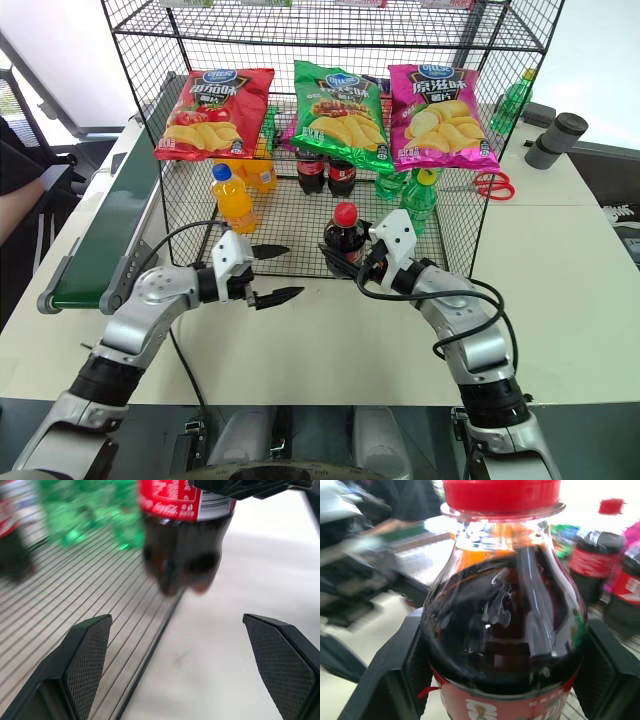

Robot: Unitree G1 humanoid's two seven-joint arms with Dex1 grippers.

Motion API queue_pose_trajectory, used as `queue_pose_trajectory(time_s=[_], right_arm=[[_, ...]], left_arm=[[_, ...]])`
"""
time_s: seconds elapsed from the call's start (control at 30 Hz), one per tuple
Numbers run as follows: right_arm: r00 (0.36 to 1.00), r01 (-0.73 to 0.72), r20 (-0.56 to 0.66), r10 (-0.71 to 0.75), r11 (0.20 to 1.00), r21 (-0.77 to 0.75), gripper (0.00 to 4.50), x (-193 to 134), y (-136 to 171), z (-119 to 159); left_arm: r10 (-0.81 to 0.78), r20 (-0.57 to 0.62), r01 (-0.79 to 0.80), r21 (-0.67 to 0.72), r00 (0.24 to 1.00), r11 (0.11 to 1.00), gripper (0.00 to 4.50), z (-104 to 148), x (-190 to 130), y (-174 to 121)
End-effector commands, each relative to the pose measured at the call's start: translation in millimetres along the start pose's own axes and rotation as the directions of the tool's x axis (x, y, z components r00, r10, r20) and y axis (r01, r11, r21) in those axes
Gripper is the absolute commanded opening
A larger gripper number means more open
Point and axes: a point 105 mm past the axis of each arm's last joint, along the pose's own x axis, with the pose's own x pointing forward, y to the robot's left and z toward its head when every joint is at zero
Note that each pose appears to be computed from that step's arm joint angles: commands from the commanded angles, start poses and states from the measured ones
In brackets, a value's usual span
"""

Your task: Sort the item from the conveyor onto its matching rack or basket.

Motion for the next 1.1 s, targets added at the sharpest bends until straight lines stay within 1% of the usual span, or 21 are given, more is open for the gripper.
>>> queue_pose_trajectory(time_s=[0.03,0.17,0.3,0.53,0.6,0.8,0.83,0.87,1.0,1.1], right_arm=[[0.991,0.110,0.084,-0.107,0.993,-0.032,3.02,13,-15,11],[0.970,0.231,0.083,-0.229,0.973,-0.009,3.02,37,-32,-1],[0.950,0.299,0.088,-0.301,0.954,0.030,3.02,53,-46,-6],[0.948,0.301,0.089,-0.307,0.951,0.071,3.02,75,-46,-14],[0.953,0.284,0.089,-0.289,0.956,0.069,3.02,80,-43,-15],[0.963,0.241,0.100,-0.249,0.967,0.085,3.02,85,-38,-15],[0.964,0.239,0.101,-0.247,0.967,0.086,4.05,85,-38,-15],[0.964,0.239,0.102,-0.246,0.968,0.076,4.42,84,-38,-15],[0.963,0.241,0.124,-0.238,0.970,-0.006,4.47,75,-39,-11],[0.966,0.229,0.137,-0.218,0.970,-0.074,4.47,60,-39,-6]], left_arm=[[0.087,0.047,-0.088,0.020,0.995,0.996,4.46,13,-11,10],[0.151,0.069,-0.150,-0.009,0.986,0.989,4.46,16,-18,12],[0.184,0.082,-0.184,-0.017,0.979,0.983,4.46,18,-23,12],[0.222,0.088,-0.221,-0.018,0.971,0.975,4.46,21,-29,13],[0.224,0.087,-0.224,-0.019,0.971,0.974,4.46,21,-29,12],[0.225,0.080,-0.224,-0.019,0.971,0.974,4.46,18,-28,10],[0.225,0.080,-0.224,-0.018,0.971,0.974,4.50,18,-28,10],[0.224,0.081,-0.223,-0.018,0.971,0.975,4.50,19,-27,10],[0.221,0.088,-0.220,-0.018,0.971,0.975,4.50,21,-24,10],[0.218,0.093,-0.218,-0.018,0.971,0.976,4.50,24,-22,10]])
